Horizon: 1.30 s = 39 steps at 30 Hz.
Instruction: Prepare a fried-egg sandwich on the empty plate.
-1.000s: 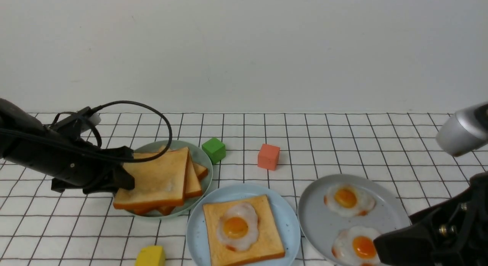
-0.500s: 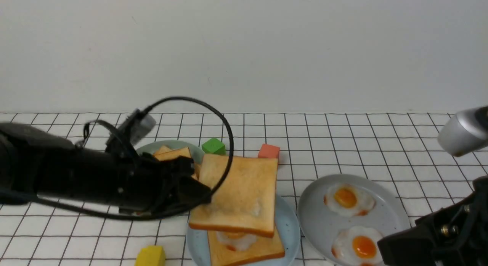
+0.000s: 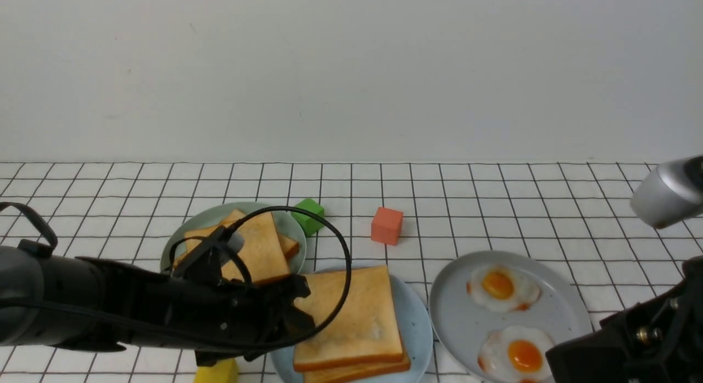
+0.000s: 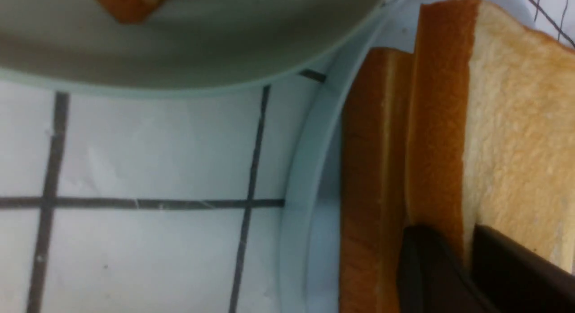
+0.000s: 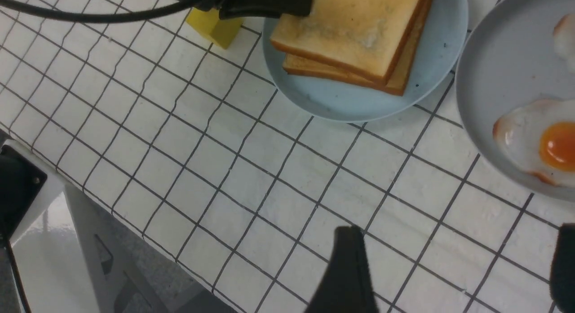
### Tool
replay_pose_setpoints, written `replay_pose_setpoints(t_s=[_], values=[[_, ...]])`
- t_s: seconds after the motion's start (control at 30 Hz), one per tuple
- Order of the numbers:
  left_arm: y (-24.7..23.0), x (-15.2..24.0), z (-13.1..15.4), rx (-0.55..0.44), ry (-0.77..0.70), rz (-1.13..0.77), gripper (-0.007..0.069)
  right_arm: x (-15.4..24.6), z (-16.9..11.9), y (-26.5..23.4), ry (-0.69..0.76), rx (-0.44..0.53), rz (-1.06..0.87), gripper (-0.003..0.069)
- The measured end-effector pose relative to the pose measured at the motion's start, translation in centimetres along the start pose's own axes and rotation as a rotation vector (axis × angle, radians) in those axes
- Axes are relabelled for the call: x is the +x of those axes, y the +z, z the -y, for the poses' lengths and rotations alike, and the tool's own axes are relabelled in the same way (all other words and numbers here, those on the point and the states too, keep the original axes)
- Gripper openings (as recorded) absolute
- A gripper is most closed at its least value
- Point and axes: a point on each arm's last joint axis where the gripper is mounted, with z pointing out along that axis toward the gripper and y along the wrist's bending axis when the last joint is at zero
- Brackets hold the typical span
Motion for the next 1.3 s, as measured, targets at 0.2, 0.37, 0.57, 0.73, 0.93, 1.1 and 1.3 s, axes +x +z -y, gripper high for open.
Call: replay_pose_setpoints(t_s=[0.2, 0.37, 0.57, 0.73, 0.93, 1.1, 1.3], values=[[-0.1, 0.1, 0.2, 0.021, -0.005, -0.012, 0.0365, 0.4, -0.1, -0.4, -0.004, -0.003, -0.015, 0.0525], [-1.5, -0.3, 1.1, 0.109, 0.010, -0.027, 0.0579, 1.2, -0.6, -3.6, -0.026, -0.005, 0.149, 0.0234], [-6.8, -3.6, 1.6, 0.148, 0.041, 0.018, 0.0608, 4.8, -0.3, -9.2, -0.029, 0.075, 0.387, -0.0010], [-13.2, -4.8, 3.2, 0.054, 0.151, 0.081, 0.0523, 9.1, 1.6, -9.1, 0.000, 0.179, 0.477, -0.0012], [-21.3, -0.9, 5.6, -0.026, 0.305, 0.157, 0.0322, 11.0, 3.4, -4.2, -0.018, 0.171, 0.579, -0.0012], [-26.6, 5.4, 5.4, -0.040, 0.415, 0.248, 0.0083, 11.4, 4.4, -1.4, -0.073, 0.168, 0.696, -0.0010], [-29.4, 13.1, 1.8, -0.073, 0.536, 0.435, -0.0013, 11.0, 4.4, -1.1, -0.173, 0.183, 0.815, -0.0006]])
